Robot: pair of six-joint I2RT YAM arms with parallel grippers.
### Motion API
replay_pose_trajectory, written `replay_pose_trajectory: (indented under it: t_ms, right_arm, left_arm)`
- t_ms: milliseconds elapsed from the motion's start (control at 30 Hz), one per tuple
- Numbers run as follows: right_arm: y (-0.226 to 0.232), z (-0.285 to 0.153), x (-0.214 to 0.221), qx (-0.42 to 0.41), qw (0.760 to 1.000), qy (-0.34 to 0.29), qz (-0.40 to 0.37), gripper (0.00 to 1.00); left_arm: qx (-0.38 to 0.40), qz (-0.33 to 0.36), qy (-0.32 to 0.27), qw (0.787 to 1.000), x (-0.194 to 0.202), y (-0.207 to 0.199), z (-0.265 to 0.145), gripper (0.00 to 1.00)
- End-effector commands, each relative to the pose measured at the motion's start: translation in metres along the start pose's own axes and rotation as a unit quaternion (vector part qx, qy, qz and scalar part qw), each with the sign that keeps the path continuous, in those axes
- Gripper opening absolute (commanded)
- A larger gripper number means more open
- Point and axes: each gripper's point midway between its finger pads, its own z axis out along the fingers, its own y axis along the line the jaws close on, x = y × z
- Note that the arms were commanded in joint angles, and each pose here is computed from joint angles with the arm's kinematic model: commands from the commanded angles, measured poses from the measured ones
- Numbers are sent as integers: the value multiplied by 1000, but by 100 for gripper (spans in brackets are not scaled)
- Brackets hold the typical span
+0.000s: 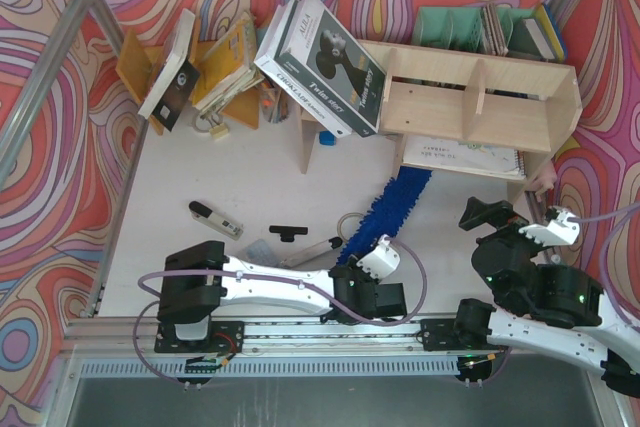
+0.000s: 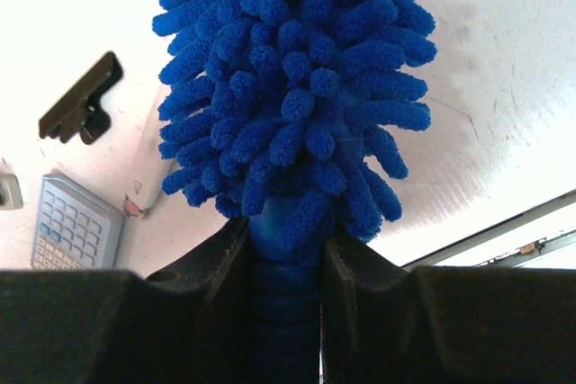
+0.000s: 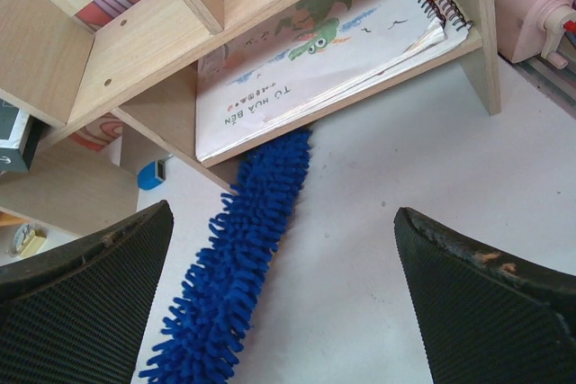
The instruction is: Dust the bookshelf with a duster
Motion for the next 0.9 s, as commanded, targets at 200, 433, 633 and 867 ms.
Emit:
replay_pose_trajectory:
  t_ms: [200, 433, 633, 867]
  right_arm:
    - [-3, 0, 3, -1, 1000, -1, 5, 99]
    - [-2, 0, 4, 0, 1000, 0, 3, 99]
    - [-4, 0, 3, 0, 1000, -1, 8, 99]
    - [-4, 0, 3, -1, 1000, -1, 9, 99]
  left_arm:
    - [-21, 3, -6, 1000, -9, 18, -4, 0]
    - [-65, -32, -95, 993, -52, 51, -27, 0]
    - [-80, -64, -120, 987, -60, 59, -43, 0]
    - [-78, -22, -28, 996, -30, 30, -36, 0]
